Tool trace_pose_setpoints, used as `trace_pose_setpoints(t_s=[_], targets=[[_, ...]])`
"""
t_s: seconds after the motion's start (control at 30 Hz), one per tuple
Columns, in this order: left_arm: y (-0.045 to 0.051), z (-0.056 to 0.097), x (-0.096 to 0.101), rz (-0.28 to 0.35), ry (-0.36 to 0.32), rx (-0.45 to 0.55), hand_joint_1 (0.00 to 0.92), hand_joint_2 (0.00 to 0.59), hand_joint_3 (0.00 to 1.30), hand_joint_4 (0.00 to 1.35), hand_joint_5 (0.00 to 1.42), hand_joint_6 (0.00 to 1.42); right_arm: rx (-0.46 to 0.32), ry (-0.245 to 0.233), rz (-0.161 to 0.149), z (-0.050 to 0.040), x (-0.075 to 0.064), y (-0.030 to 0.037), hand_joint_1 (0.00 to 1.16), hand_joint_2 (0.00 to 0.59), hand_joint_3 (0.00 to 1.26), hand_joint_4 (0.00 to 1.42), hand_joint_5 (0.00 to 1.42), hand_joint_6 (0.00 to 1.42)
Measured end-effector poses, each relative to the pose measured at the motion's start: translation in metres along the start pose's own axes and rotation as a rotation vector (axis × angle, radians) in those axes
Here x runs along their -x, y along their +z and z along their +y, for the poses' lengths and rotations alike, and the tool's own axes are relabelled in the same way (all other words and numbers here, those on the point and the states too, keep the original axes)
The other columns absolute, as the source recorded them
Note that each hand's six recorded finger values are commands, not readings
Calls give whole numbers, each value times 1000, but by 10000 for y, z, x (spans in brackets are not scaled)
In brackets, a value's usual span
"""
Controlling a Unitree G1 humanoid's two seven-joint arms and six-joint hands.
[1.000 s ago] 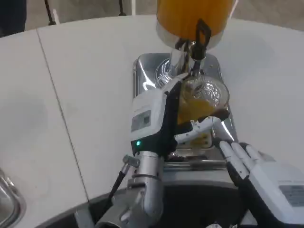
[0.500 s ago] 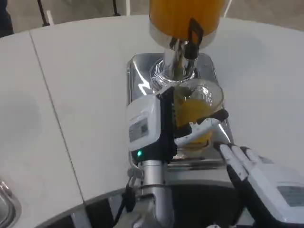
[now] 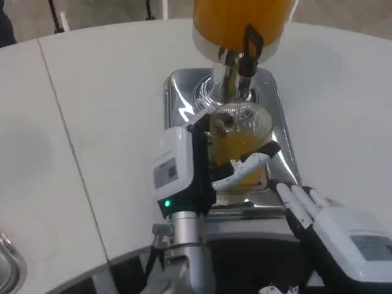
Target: Grasp the cup under the faucet to collect the drink, then remove the cup.
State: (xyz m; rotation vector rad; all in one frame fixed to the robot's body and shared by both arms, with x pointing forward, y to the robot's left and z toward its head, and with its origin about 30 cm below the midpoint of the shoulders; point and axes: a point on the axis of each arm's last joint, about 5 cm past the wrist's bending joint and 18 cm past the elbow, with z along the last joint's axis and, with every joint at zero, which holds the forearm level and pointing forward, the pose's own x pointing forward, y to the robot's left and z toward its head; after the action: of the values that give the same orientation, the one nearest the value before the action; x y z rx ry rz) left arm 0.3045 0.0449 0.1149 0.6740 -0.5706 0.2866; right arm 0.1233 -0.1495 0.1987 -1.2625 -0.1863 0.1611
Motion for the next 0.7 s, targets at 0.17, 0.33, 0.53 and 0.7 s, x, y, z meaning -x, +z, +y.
trace_pose_setpoints(t_s=[0.17, 0.33, 0.53, 0.7], targets=[[-124, 105, -8, -15, 22, -24, 565, 16, 1049, 1264, 1424, 1424, -8, -6, -20, 10, -49, 11, 573, 323, 0, 0, 0, 47], [-230, 210, -35, -26, 44, -52, 568, 13, 1048, 1264, 1424, 1424, -16, 15, -35, 58, -84, 19, 568, 325, 0, 0, 0, 48], [-324, 303, -26, -29, 65, -67, 574, 3, 1045, 1264, 1422, 1424, -10, -2, -46, 57, -117, 19, 566, 326, 0, 0, 0, 48], [-425, 420, -13, -31, 89, -77, 576, 0, 1038, 1264, 1424, 1424, -16, 12, -53, 89, -144, 15, 564, 326, 0, 0, 0, 48]])
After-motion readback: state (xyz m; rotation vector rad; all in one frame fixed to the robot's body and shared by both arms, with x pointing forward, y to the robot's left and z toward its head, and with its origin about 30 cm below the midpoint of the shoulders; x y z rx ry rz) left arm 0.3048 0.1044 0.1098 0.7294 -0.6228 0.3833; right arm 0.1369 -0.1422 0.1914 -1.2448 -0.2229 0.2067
